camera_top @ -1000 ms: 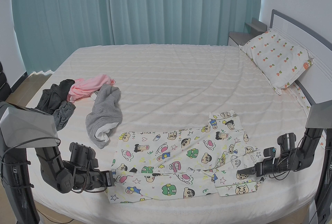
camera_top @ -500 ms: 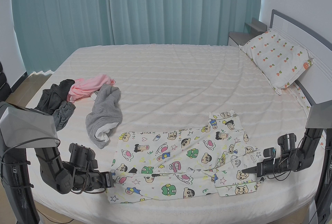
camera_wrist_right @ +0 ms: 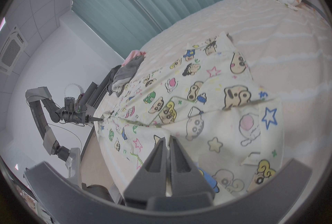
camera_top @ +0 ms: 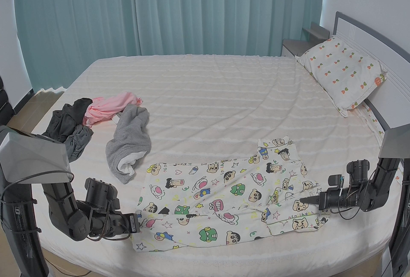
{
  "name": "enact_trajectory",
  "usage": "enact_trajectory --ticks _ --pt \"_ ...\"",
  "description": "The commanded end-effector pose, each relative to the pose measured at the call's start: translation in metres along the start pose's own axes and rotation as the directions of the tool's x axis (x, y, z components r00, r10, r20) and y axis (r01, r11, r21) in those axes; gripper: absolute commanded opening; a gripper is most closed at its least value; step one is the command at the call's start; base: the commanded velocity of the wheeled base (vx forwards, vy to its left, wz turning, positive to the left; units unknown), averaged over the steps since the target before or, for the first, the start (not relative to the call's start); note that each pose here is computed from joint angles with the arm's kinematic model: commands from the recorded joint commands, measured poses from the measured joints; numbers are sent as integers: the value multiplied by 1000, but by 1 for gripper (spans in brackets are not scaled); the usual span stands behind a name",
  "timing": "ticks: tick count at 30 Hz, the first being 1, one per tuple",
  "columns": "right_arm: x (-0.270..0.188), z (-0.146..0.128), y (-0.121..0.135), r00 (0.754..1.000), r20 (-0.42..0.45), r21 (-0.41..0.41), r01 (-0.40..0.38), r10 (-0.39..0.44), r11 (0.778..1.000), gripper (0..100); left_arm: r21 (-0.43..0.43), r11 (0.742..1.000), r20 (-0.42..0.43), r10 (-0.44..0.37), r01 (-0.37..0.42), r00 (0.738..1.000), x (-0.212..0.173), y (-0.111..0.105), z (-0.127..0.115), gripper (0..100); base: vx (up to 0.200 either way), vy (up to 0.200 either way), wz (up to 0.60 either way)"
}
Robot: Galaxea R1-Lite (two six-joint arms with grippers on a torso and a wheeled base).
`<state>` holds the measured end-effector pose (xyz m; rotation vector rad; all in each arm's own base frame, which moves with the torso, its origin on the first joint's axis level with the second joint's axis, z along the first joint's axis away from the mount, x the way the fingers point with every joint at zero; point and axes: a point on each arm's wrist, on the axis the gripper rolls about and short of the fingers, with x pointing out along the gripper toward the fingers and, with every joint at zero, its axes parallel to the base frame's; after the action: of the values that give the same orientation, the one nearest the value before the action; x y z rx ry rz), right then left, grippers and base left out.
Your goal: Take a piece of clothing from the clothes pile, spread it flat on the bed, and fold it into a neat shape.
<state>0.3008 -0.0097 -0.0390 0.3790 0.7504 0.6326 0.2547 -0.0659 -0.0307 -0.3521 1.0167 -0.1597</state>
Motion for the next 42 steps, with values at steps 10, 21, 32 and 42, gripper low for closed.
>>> enact_trajectory --ticks 10,21,32,42 --pt "9 -4 -7 999 45 9 5 -5 1000 0 6 1000 26 -11 11 1000 5 -3 8 0 0 0 0" --pt "10 -6 -9 998 35 23 52 -52 998 0 8 1000 41 -17 16 999 11 -5 14 0 0 0 0" --pt "12 -11 -11 995 18 37 98 -99 995 100 -8 1000 48 1 -1 999 12 -5 15 100 0 0 0" --pt "-2 5 -4 992 78 10 104 -104 995 100 -79 996 182 -28 43 983 -18 -13 38 100 0 0 0"
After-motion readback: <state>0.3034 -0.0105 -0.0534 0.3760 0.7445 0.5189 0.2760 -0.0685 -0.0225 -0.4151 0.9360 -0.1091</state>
